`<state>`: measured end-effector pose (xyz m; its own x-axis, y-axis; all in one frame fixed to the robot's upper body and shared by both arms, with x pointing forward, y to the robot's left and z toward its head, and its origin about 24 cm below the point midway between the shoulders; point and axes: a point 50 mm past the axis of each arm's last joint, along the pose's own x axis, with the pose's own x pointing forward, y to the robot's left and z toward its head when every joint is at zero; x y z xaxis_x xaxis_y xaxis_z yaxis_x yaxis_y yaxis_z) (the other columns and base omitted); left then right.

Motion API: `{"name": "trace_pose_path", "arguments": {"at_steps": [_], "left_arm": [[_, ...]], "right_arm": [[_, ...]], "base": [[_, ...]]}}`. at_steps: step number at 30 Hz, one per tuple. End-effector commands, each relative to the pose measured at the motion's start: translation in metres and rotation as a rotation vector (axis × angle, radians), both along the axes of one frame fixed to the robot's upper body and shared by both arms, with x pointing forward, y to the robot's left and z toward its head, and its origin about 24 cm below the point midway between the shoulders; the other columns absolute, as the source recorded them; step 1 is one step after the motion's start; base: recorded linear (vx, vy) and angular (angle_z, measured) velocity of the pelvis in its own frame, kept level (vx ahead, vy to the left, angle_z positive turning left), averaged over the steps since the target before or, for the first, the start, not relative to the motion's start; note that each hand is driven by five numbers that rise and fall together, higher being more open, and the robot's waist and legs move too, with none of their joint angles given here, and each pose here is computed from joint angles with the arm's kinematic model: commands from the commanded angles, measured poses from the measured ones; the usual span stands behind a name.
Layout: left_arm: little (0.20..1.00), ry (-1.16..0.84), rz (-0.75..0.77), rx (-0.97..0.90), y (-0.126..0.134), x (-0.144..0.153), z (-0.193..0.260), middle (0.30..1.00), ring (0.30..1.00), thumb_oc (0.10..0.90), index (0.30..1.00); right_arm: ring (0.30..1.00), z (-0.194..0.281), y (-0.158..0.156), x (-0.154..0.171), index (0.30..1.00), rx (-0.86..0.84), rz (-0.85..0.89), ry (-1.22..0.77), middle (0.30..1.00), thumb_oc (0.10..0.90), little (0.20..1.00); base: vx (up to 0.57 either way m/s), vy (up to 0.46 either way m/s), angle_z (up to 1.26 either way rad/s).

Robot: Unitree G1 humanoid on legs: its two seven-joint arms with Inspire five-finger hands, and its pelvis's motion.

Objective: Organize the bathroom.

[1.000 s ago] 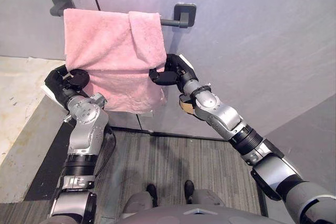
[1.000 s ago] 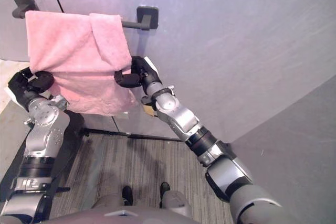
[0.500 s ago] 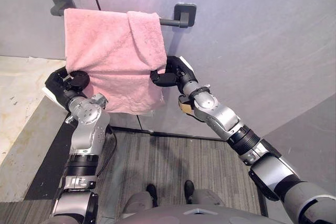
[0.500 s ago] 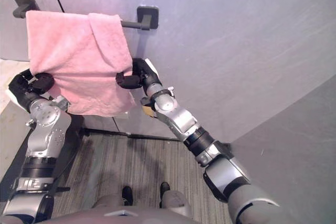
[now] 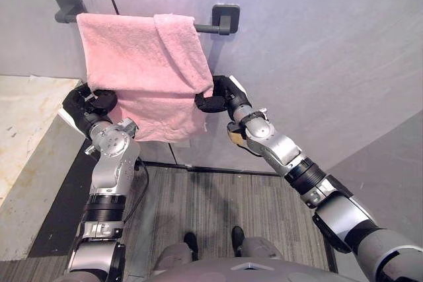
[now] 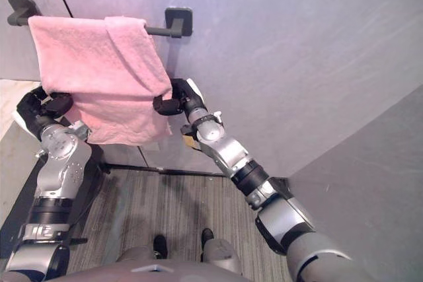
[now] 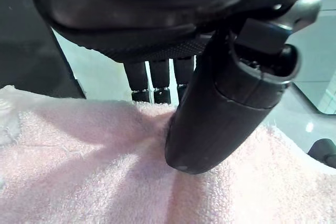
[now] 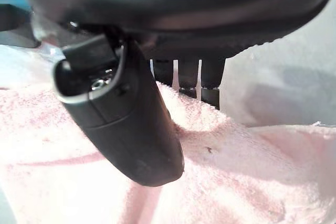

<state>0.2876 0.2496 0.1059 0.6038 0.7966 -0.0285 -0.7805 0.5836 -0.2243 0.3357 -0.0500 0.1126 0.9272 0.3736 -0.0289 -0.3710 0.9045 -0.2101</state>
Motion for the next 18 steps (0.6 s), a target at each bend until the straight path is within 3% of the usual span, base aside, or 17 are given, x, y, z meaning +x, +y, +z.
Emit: {"name": "trace_pose_path", "arguments": {"at_steps": [1, 18], "left_arm": [[0.900, -0.157, 0.113, 0.227, 0.026, -0.015, 0.034, 0.900, 0.900, 0.800, 0.900], [0.900, -0.126, 0.090, 0.203, 0.018, -0.016, 0.027, 0.900, 0.900, 0.800, 0.900]], "right_arm": [[0.900, 0.050, -0.006, 0.008, 0.900, 0.126, 0.006, -0.243, 0.900, 0.800, 0.900], [0.900, 0.061, -0.002, 0.003, 0.900, 0.126, -0.026, -0.270, 0.900, 0.800, 0.900]], "base": [[0.00, 0.000, 0.00], [0.00, 0.000, 0.00]]}}
